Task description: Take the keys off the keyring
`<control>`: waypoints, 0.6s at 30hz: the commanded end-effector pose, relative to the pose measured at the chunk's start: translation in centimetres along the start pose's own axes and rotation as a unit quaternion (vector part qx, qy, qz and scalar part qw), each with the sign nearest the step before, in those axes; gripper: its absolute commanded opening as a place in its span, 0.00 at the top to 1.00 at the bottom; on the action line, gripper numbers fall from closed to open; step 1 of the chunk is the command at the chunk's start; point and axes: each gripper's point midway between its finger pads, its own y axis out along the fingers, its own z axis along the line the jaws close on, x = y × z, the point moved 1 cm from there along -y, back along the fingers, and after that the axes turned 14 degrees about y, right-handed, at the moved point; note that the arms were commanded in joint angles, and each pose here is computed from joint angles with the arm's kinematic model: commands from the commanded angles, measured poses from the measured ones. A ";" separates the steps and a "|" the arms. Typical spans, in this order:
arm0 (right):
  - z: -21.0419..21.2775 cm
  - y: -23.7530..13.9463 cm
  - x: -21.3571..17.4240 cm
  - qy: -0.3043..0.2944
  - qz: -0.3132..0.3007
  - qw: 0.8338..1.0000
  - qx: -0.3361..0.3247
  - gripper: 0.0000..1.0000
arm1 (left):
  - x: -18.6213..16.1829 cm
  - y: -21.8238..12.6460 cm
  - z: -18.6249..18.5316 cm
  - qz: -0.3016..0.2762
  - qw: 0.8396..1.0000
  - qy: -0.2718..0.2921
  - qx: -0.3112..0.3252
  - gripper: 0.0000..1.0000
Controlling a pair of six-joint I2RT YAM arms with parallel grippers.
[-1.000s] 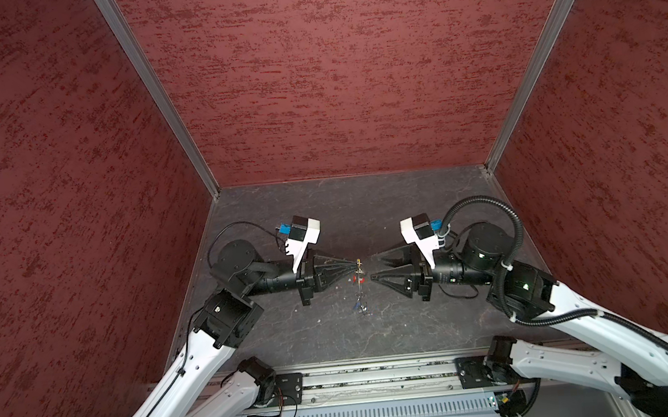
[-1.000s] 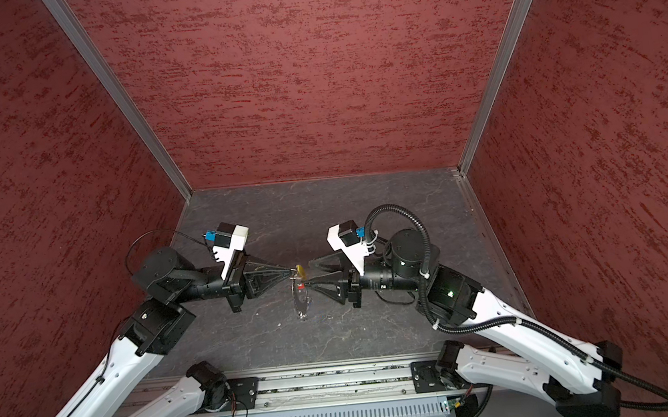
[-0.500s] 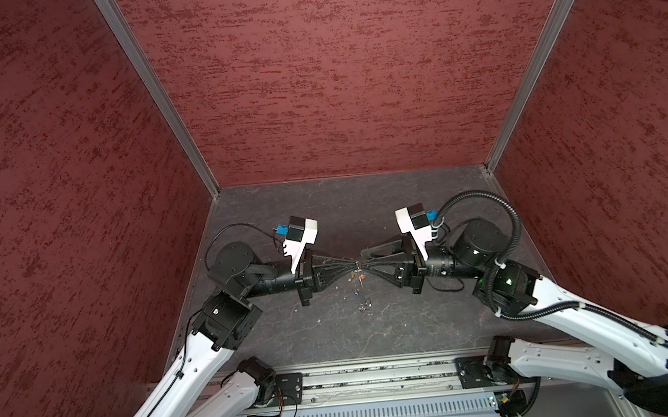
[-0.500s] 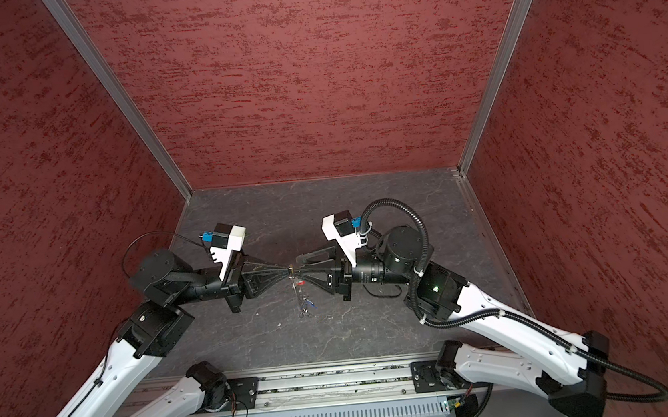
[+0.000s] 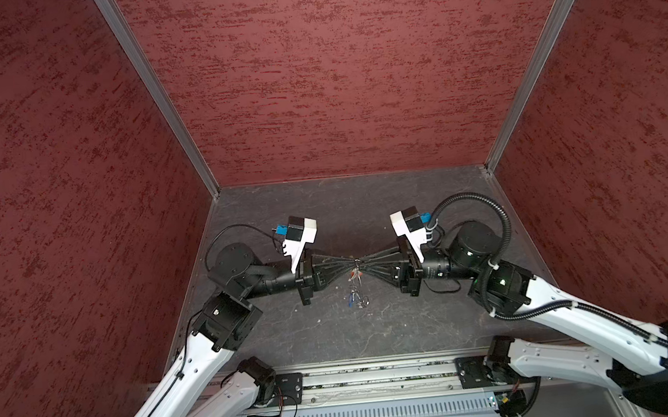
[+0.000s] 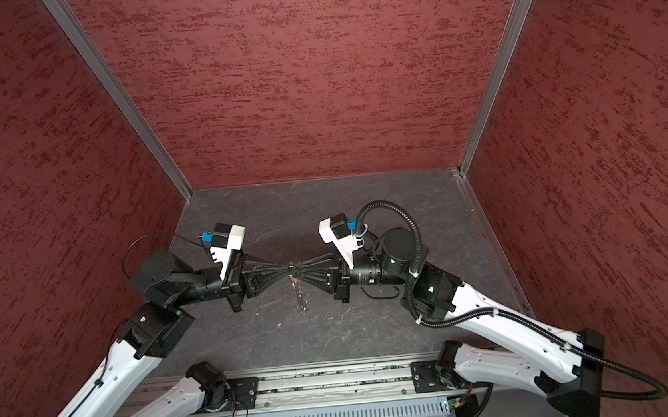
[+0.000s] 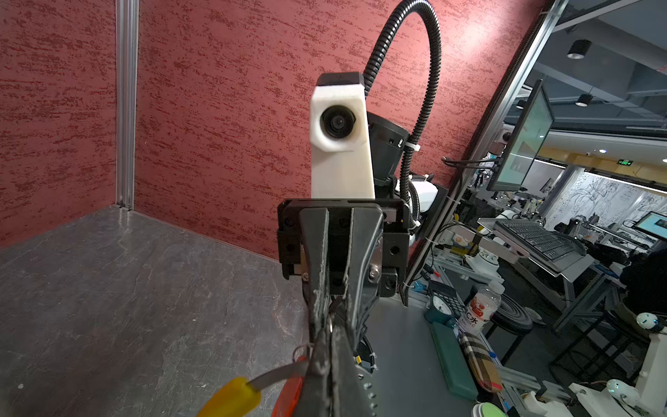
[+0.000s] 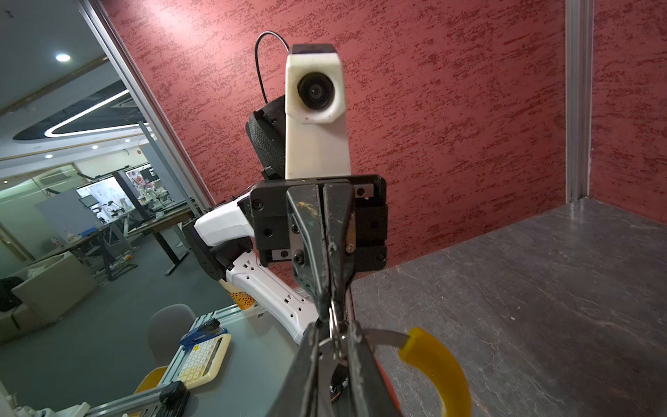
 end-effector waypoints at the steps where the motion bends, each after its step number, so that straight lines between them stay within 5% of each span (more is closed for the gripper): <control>1: 1.0 -0.1 0.3 -0.010 -0.005 1.000 0.022 0.90 | 0.6 -0.2 -0.2 -0.014 1.000 0.022 0.001 1.00; 6: 1.2 0.0 0.2 -0.012 -0.002 1.000 0.028 1.00 | 0.6 -0.1 -0.2 -0.014 1.000 0.018 -0.003 1.00; 12: 0.8 -0.6 0.5 -0.013 -0.003 1.000 -0.004 1.00 | 0.6 0.0 0.1 -0.006 1.000 0.010 0.004 1.00; 16: -0.1 -1.3 0.1 -0.016 0.017 0.998 -0.055 1.00 | 0.4 -0.2 0.4 0.011 1.000 -0.006 0.011 0.52; 18: -0.4 -1.6 -0.2 -0.017 0.035 0.997 -0.072 1.00 | 0.2 -0.2 0.3 0.021 1.000 -0.013 0.005 0.45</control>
